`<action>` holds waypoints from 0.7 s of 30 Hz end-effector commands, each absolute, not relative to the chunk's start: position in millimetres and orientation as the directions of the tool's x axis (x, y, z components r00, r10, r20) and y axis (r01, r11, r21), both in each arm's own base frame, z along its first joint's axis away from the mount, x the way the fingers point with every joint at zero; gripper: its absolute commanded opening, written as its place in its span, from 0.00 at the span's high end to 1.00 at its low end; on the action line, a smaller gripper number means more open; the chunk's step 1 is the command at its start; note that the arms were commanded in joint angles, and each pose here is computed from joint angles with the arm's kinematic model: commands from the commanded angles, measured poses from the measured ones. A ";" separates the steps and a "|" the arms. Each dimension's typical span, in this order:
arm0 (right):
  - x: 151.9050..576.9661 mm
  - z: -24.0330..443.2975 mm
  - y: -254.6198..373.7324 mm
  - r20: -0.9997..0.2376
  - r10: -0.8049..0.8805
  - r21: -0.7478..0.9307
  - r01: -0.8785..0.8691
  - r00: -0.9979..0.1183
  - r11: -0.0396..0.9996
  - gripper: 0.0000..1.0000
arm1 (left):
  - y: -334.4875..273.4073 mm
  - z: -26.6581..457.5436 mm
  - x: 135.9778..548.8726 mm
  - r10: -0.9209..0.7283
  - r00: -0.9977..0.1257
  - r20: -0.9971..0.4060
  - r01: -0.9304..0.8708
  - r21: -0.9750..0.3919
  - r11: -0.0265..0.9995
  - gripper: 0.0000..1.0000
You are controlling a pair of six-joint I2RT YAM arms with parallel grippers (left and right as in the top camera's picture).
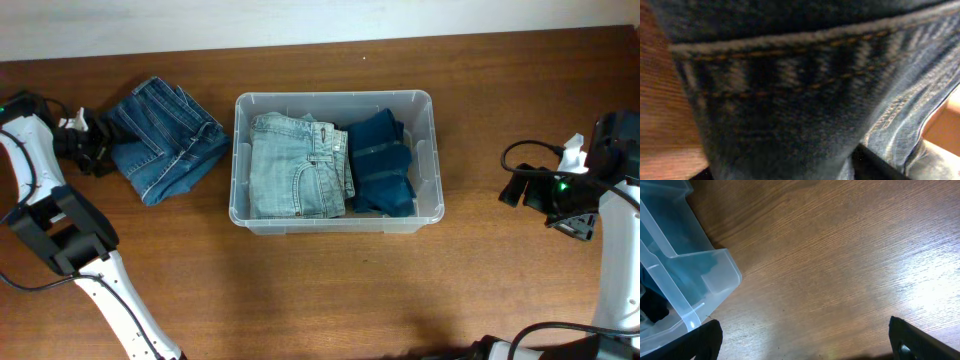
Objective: Pack container
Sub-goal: 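Drag the dark denim garment right toward the bin with left gripper, then lift the dark denim garment with the left gripper over the bin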
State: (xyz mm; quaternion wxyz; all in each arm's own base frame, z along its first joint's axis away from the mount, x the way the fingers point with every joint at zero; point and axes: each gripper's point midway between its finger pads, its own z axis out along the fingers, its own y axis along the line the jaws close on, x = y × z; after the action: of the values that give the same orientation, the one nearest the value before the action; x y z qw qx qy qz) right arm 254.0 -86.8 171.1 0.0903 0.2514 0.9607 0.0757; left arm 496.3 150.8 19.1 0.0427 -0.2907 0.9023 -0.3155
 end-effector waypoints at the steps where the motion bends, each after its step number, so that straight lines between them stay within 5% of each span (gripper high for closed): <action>1: 253.3 170.8 -88.8 -0.134 0.507 0.189 0.480 -0.852 0.857 0.02 | 148.9 1.8 493.1 -0.541 -0.831 0.133 -0.506 -0.585 0.634 0.47; 9: 253.3 170.8 -88.8 -0.134 0.507 0.189 0.480 -0.852 0.857 0.02 | 148.4 2.4 492.1 -0.541 -0.830 0.138 -0.509 -0.585 0.632 0.94; 21: 253.3 170.8 -88.8 -0.134 0.507 0.189 0.480 -0.852 0.857 0.02 | 150.5 72.9 507.0 -0.546 -0.838 0.026 -0.433 -0.641 0.634 0.99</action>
State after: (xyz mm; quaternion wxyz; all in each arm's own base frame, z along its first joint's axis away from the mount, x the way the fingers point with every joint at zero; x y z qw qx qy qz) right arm 253.9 -86.7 171.1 0.0901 0.2512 0.9607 0.0757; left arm 495.7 147.3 38.0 0.0395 -0.2884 0.9004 -0.3233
